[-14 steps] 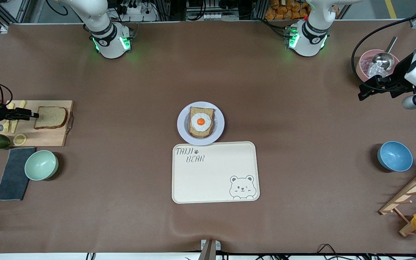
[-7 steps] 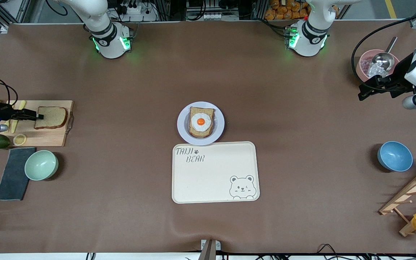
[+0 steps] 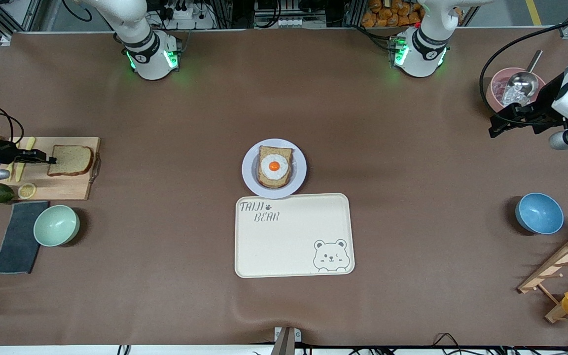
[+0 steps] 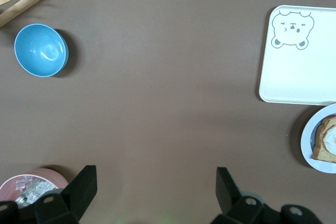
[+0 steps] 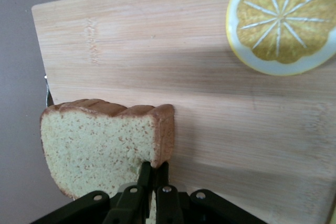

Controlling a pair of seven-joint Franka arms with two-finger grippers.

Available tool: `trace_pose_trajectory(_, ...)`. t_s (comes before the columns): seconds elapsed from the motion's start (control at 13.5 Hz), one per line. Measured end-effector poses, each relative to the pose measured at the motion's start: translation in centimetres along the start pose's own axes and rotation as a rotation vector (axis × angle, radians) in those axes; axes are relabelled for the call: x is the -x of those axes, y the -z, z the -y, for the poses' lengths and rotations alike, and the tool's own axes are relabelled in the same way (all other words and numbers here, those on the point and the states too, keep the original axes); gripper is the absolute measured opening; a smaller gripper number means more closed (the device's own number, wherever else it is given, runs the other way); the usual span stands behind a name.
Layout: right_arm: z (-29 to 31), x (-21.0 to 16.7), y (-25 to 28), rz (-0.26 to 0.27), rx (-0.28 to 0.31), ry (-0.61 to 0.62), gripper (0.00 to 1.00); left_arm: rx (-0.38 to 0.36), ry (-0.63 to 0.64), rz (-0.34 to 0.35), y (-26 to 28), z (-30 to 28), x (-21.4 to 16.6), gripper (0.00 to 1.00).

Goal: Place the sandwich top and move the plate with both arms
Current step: 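Reach the right gripper to the bread slice on the cutting board and grasp it, then lift the bread slice with the right gripper toward the white plate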

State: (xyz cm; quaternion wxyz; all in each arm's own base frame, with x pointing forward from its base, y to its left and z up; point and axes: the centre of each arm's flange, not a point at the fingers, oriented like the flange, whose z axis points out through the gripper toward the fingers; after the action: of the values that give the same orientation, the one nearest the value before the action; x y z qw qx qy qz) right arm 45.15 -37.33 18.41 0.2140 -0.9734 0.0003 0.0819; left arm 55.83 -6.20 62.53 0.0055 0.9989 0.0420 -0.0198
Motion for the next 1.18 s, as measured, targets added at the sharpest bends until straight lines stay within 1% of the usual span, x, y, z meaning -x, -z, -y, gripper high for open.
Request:
trace_pose_trajectory(0.3, 0.0, 0.0, 0.0, 0.000, 0.000, 0.014, 0.07, 0.000, 0.000, 0.001, 0.0, 0.0, 0.0, 1.00)
trace_pose_trajectory(0.44, 0.2, -0.1, 0.1, 0.002, -0.005, 0.019, 0.04, 0.000, 0.000, 0.001, 0.0, 0.0, 0.0, 1.00)
trace_pose_trajectory(0.59, 0.6, -0.6, 0.6, 0.003, -0.011, 0.028, 0.04, 0.000, 0.000, 0.001, 0.0, 0.0, 0.0, 1.00)
trace_pose_trajectory(0.81, 1.7, -1.5, 2.5, 0.022, -0.047, 0.047, 0.04, 0.000, 0.000, 0.001, 0.0, 0.0, 0.0, 1.00)
trace_pose_trajectory(1.03, 2.7, -2.6, 4.2, 0.029, -0.056, 0.067, 0.04, 0.000, 0.000, 0.001, 0.0, 0.0, 0.0, 1.00)
trace_pose_trajectory(1.18, 3.7, -3.2, 4.8, 0.049, -0.074, 0.067, 0.04, 0.000, 0.000, 0.001, 0.0, 0.0, 0.0, 1.00)
